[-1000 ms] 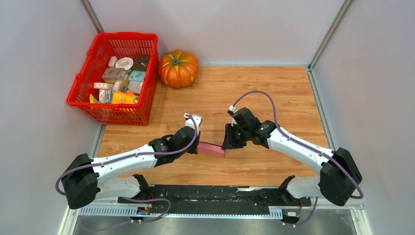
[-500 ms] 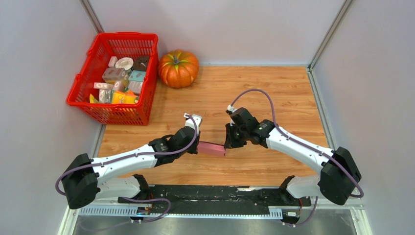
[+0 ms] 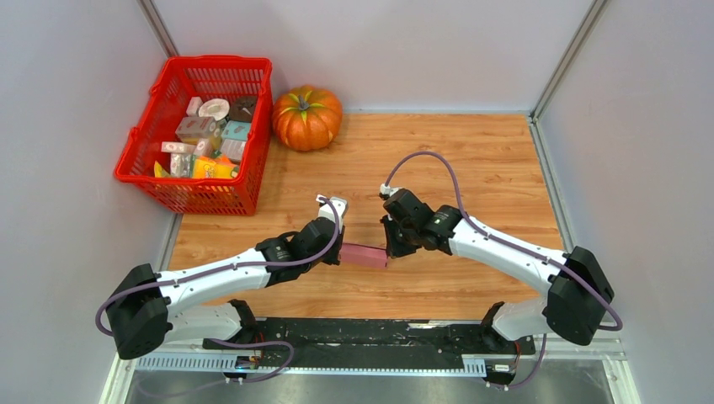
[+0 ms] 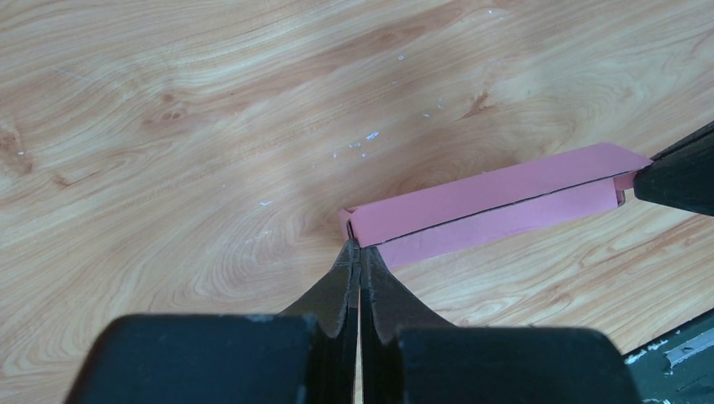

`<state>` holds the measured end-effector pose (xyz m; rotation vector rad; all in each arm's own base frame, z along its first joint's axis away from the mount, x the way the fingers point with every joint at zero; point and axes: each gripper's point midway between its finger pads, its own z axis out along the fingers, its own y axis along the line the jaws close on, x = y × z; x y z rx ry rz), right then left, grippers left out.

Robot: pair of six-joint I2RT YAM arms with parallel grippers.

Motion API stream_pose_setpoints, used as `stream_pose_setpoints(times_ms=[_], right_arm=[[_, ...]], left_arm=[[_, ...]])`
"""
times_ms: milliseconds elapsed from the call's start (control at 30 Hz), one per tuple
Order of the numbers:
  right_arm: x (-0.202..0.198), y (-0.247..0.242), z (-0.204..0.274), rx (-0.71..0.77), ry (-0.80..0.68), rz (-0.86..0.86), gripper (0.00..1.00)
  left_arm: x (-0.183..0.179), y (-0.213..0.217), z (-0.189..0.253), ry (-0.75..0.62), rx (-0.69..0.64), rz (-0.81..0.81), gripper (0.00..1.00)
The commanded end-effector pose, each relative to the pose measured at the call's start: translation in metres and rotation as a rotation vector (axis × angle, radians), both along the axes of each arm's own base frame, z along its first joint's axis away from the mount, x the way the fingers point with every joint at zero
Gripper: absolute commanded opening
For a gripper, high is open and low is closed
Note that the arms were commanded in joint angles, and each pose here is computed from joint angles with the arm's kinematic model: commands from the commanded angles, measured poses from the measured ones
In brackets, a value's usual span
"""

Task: Fold the paper box

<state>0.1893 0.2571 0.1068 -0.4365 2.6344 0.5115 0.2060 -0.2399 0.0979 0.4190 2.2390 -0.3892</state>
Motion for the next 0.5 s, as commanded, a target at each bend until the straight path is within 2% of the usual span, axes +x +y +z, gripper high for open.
stream_pose_setpoints(times_ms=[0,167,300,400,433,467], right_arm=[[0.006,-0.003,-0.001,-0.053,-0.038,0.000,0.00],[0.004,0.008,-0.011,0.004,-0.046,0.024,0.01],[-0.002,0.021,0.007,0.114,-0.031,0.024,0.14],[-0.003,0.017,0.018,0.168,0.001,-0.063,0.35],[0.000,0.014,0.023,0.212,0.032,-0.146,0.53],[-0.002,0.015,0.024,0.246,0.068,-0.178,0.61]], left_arm=[[-0.008,-0.001,-0.001,0.030,0.003,-0.017,0.00],[-0.008,0.002,-0.006,0.026,0.006,-0.005,0.00],[-0.006,0.006,-0.011,0.020,0.010,0.015,0.00],[-0.005,0.009,-0.012,0.019,0.008,0.038,0.00],[-0.005,0.011,-0.012,0.019,0.008,0.057,0.00],[-0.004,0.012,-0.012,0.019,0.006,0.071,0.00]])
